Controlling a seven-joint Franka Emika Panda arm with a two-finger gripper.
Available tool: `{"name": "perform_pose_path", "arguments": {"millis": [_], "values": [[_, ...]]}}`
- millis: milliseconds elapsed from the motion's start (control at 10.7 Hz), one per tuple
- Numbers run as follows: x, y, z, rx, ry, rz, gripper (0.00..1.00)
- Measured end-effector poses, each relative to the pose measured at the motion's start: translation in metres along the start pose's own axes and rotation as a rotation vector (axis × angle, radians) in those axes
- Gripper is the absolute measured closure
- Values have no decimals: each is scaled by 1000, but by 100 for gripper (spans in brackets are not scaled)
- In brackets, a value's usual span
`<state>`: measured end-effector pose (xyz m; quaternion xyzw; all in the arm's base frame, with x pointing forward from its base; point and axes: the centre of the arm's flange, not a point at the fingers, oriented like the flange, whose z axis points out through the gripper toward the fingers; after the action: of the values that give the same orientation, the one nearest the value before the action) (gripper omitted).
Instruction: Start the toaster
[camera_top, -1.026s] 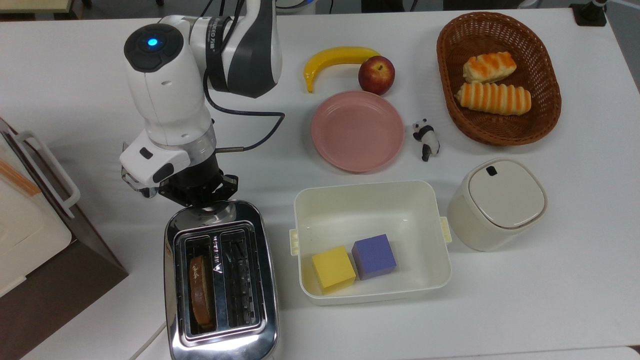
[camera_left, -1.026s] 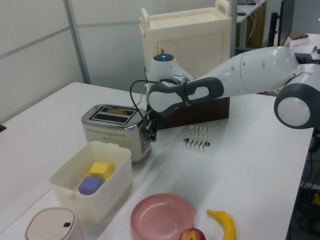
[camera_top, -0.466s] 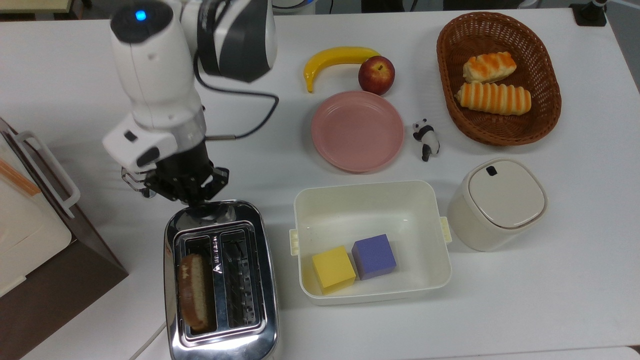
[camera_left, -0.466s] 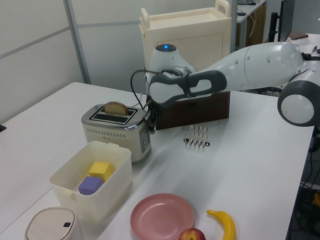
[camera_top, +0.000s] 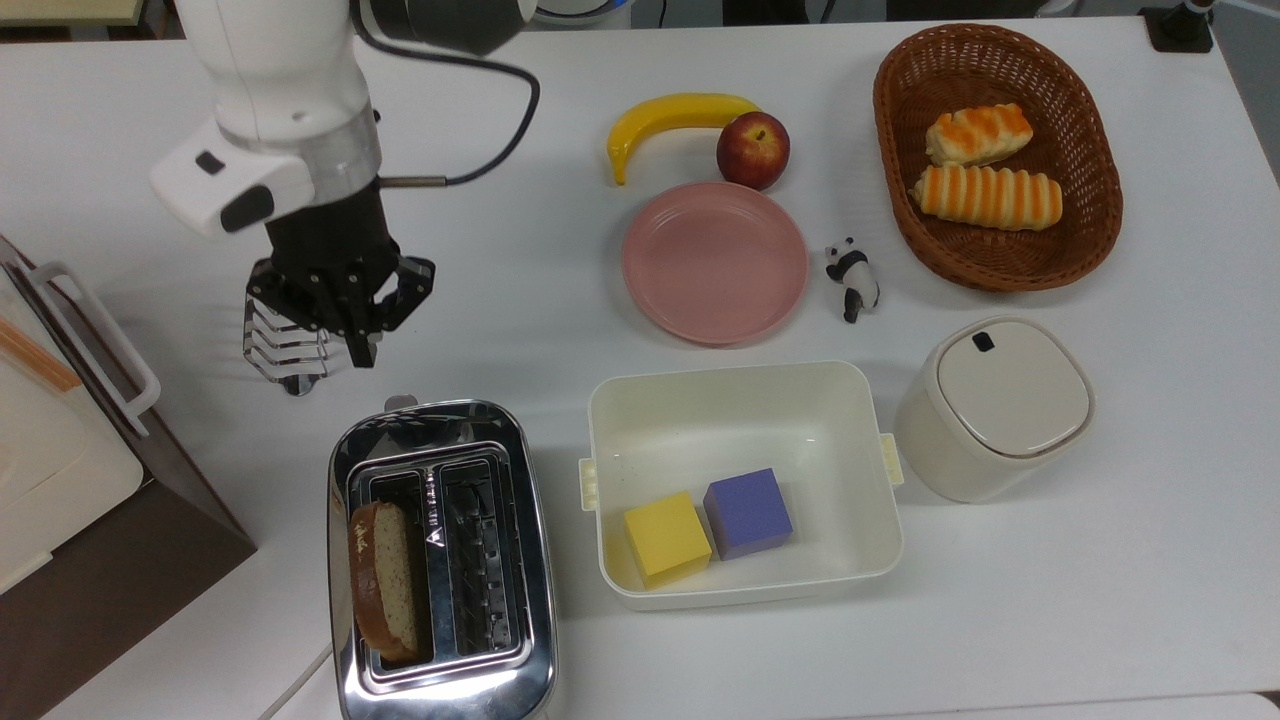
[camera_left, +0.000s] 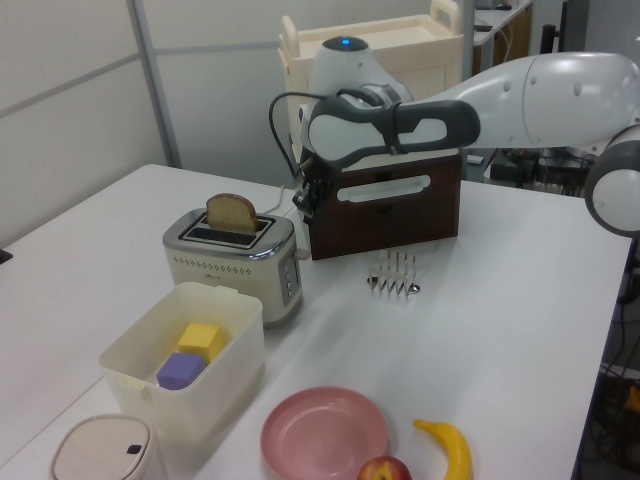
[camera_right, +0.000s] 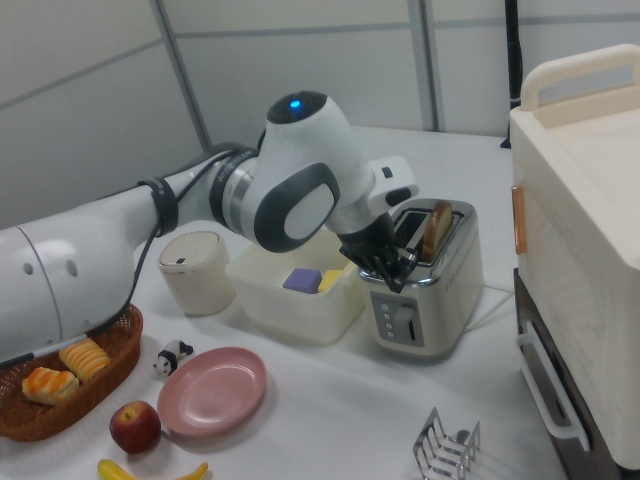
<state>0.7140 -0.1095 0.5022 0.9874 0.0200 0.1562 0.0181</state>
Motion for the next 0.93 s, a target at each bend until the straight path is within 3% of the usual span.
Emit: {"name": "perform_pose_path", "arguments": {"millis": [93, 187, 653, 746, 933], "values": [[-2, -1, -11, 3, -14, 0, 94], [-5, -2, -25, 8, -37, -1, 85], [-24, -4, -83, 23, -125, 0, 7], [-26, -5, -82, 26, -140, -1, 0], [-31, -5, -80, 33, -181, -7, 0]]}}
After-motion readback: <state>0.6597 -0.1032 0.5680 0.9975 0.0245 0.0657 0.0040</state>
